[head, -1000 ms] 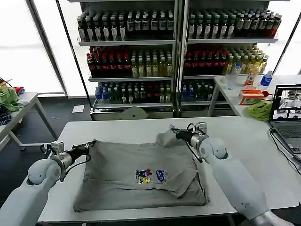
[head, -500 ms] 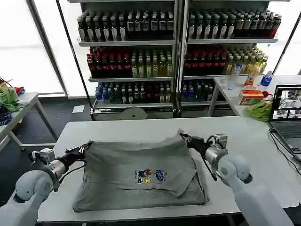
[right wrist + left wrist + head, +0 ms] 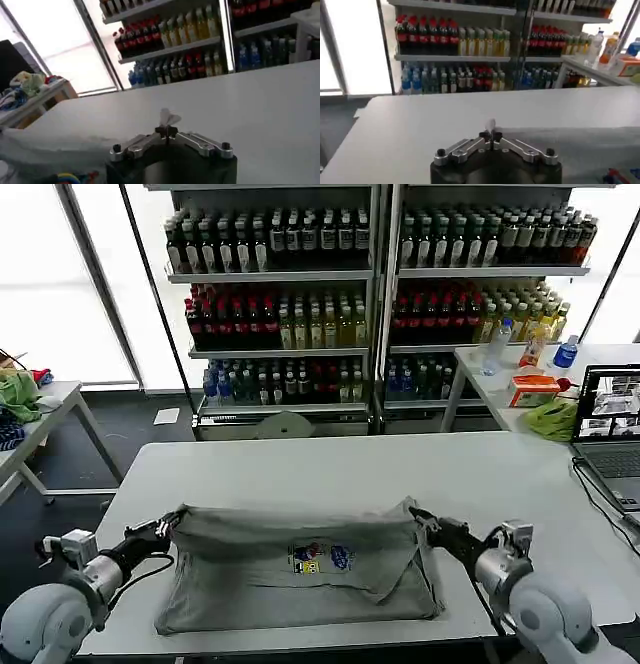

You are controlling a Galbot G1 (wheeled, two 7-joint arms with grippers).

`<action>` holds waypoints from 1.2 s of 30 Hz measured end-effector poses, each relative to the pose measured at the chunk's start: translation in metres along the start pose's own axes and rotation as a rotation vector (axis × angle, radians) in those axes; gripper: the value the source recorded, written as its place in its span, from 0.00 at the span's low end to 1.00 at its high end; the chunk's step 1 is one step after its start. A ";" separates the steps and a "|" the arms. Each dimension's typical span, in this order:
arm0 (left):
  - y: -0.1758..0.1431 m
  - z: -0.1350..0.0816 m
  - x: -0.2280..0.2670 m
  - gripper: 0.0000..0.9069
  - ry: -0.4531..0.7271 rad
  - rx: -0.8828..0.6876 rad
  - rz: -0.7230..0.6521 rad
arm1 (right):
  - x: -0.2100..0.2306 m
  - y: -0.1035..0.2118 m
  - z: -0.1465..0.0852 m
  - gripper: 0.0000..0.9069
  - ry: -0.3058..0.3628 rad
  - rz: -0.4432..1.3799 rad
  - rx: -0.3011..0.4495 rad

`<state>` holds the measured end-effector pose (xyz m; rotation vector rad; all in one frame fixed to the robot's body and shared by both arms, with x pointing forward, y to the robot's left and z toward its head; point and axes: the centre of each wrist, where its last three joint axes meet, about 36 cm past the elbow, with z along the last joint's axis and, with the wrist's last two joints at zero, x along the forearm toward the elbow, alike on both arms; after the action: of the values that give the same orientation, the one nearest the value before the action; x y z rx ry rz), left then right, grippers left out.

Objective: Fold and organize the clothes.

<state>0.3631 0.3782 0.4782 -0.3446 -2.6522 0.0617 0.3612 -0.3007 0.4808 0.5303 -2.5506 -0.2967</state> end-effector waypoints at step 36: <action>-0.038 0.063 0.060 1.00 0.044 0.000 -0.132 | 0.040 0.001 0.026 1.00 -0.356 0.116 0.250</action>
<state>0.2740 0.3571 0.4529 -0.1690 -2.6241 0.0114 0.3153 -0.3142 0.4764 0.4488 -2.9742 -0.0292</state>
